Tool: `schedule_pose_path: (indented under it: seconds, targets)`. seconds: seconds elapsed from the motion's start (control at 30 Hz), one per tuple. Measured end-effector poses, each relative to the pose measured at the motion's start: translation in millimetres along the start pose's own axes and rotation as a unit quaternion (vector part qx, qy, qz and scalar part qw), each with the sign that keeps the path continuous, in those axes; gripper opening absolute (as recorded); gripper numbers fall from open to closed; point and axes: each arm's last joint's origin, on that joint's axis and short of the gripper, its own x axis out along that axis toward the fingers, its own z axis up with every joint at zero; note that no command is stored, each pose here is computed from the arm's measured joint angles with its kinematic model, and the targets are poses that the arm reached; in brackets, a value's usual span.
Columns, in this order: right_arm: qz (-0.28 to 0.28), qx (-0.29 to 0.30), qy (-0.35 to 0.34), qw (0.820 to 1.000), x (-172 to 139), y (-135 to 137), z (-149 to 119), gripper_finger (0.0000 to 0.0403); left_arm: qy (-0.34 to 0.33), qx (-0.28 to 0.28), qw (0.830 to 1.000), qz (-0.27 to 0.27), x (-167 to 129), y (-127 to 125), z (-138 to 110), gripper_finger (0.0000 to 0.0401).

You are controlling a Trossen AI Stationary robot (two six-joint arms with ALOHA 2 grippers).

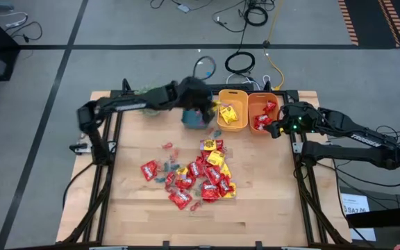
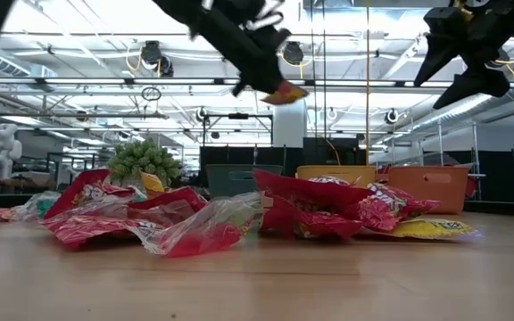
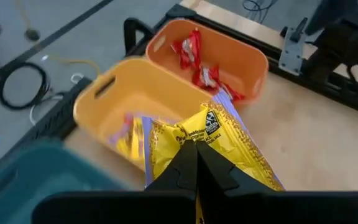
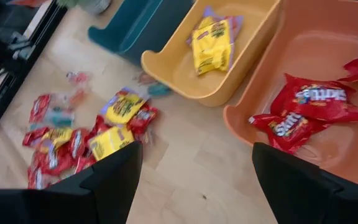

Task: Sort candy
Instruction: Put the yellow candy into the yellow bin

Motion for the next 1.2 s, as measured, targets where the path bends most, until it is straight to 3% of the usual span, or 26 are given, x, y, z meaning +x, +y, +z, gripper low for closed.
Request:
schedule_pose_path:
  seconds: [0.2,0.43,0.8,1.2]
  targets:
    - [-0.018,0.035,-0.019,0.999,0.0,-1.1,1.1,0.0297,-0.027,0.020,0.999,0.005,47.7,22.6,34.4,0.0011]
    - [-0.018,0.064,-0.019,0.998,0.0,-1.1,1.0,0.0297,-0.050,0.063,0.997,0.000,78.9,28.7,55.9,0.0072]
    - [-0.026,0.067,-0.026,0.997,0.6,-1.4,1.5,0.0297,-0.034,0.088,0.995,-0.009,84.8,28.8,57.0,0.0169]
    - [-0.029,0.064,-0.029,0.997,0.6,-1.5,1.7,0.0297,-0.013,0.085,0.996,-0.009,85.1,28.6,52.8,0.0181]
